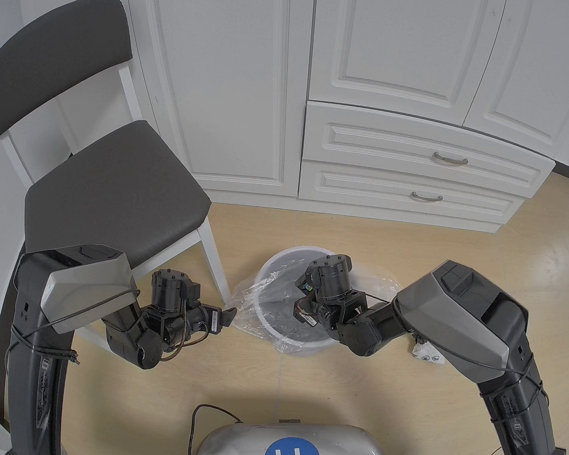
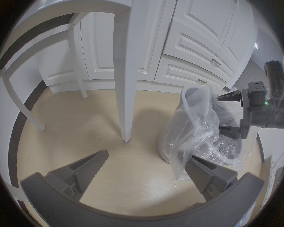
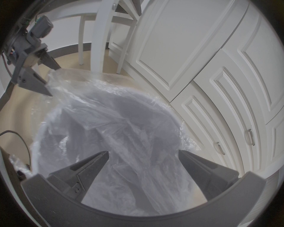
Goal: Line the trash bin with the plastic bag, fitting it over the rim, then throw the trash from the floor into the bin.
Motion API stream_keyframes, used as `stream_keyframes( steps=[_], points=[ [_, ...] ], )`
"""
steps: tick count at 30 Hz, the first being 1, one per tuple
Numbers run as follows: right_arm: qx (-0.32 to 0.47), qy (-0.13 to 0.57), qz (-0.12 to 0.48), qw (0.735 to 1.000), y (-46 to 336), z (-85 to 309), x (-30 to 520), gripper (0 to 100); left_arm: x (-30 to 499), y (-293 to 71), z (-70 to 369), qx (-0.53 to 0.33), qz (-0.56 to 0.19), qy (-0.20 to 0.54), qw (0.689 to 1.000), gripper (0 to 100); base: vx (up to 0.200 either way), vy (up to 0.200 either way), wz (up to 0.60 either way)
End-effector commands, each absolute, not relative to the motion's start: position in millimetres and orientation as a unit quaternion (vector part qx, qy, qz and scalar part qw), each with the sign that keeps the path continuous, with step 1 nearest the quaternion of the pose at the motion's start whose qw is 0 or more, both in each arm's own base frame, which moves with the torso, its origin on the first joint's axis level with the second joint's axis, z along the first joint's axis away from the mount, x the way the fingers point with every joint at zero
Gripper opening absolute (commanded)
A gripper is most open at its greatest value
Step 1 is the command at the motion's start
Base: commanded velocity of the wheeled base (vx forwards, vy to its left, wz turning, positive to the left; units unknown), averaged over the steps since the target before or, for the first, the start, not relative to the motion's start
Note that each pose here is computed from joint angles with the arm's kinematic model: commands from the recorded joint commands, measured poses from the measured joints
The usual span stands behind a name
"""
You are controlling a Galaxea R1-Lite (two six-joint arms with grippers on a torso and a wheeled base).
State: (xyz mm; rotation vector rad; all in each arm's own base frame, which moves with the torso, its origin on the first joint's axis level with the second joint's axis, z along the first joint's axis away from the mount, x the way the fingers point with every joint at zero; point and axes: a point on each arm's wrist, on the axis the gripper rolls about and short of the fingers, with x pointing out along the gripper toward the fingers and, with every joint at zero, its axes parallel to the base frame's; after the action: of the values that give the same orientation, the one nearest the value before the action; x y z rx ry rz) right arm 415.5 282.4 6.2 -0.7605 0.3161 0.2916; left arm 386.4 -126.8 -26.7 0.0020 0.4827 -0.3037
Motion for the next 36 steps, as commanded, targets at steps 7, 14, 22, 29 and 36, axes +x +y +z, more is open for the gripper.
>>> stream_keyframes(
  steps=[7, 14, 22, 29, 36],
  points=[
    [-0.369, 0.155, 0.133, 0.907, 284, -10, 425, 100, 386, -127, -27, 0.002, -0.149, 0.239, 0.960, 100, 0.000, 0.000, 0.00],
    [-0.359, 0.135, 0.132, 0.914, 286, 18, 420, 0, 386, -127, -27, 0.002, -0.149, 0.237, 0.960, 100, 0.000, 0.000, 0.00],
    [-0.347, 0.109, 0.128, 0.923, 281, 62, 410, 0, 387, -128, -25, 0.000, -0.150, 0.228, 0.962, 100, 0.000, 0.000, 0.00],
    [-0.326, 0.094, 0.108, 0.934, 277, 65, 429, 0, 389, -130, -21, -0.007, -0.157, 0.196, 0.968, 100, 0.000, 0.000, 0.00],
    [-0.257, 0.076, 0.075, 0.960, 288, 54, 450, 0, 394, -134, -24, -0.020, -0.161, 0.159, 0.974, 100, 0.000, 0.000, 0.00]
  ],
)
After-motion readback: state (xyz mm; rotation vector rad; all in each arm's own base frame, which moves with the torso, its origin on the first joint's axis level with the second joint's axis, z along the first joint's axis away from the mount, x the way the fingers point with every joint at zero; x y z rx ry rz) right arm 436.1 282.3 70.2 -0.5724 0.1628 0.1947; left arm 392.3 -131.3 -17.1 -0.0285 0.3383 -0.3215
